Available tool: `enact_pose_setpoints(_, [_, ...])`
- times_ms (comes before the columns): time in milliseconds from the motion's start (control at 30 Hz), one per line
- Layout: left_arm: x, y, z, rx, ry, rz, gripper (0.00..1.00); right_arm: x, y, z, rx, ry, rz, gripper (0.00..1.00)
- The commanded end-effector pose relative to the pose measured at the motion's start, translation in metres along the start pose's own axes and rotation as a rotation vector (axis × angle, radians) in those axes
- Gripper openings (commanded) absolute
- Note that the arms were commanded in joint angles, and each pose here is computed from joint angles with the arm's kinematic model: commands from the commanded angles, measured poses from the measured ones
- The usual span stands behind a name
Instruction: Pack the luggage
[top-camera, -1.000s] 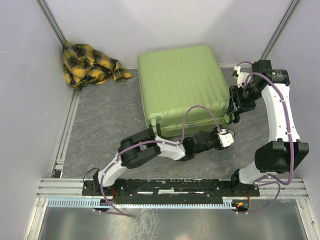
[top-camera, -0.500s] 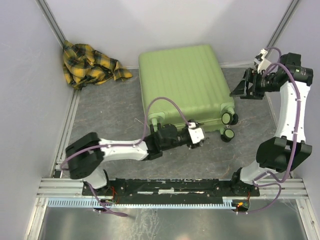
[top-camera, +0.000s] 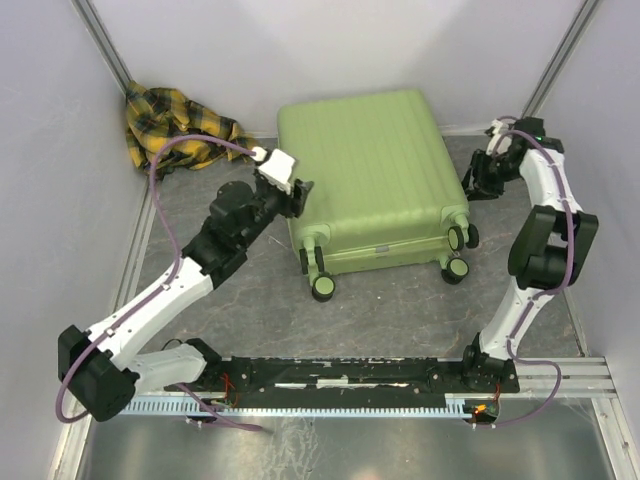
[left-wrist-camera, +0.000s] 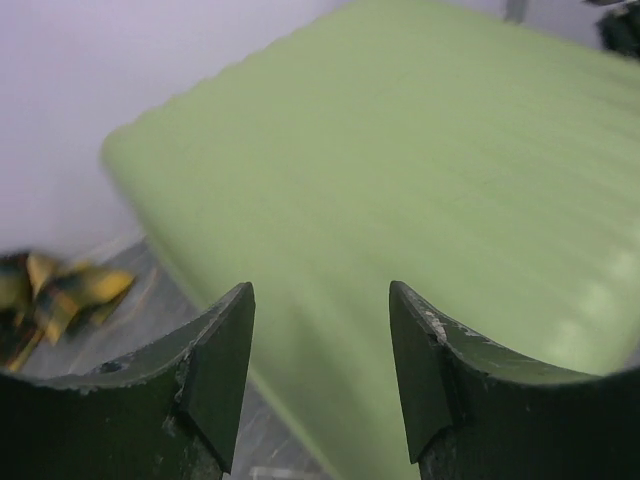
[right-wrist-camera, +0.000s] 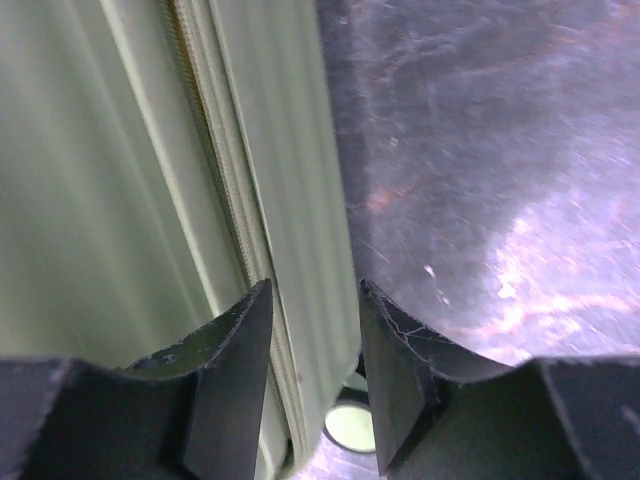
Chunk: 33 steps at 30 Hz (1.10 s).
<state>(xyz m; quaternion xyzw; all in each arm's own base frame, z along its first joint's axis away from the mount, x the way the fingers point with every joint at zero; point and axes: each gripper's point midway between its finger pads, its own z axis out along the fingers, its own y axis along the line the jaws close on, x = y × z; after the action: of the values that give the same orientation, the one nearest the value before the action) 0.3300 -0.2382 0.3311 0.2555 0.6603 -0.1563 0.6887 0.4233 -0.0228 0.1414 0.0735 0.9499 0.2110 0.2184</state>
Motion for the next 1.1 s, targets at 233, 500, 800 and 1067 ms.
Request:
enact_pose_setpoints(233, [0.124,0.079,-0.048,-0.225,0.365,-0.287,0.61,0.0,0.112,0.069,-0.243,0.029,-0.19,0.46])
enact_pose_setpoints(500, [0.152,0.037,-0.061,-0.017,0.45,-0.326,0.58,-0.019,0.195,0.101,-0.397,-0.011,-0.302,0.46])
enact_pose_setpoints(800, [0.161,0.028,-0.068,0.036,0.486,-0.312,0.58,-0.047,0.225,0.079,-0.408,-0.106,-0.459,0.56])
enact_pose_setpoints(1067, [0.162,0.039,-0.063,-0.019,0.489,-0.298,0.58,-0.048,0.079,-0.034,-0.197,-0.237,-0.403,0.87])
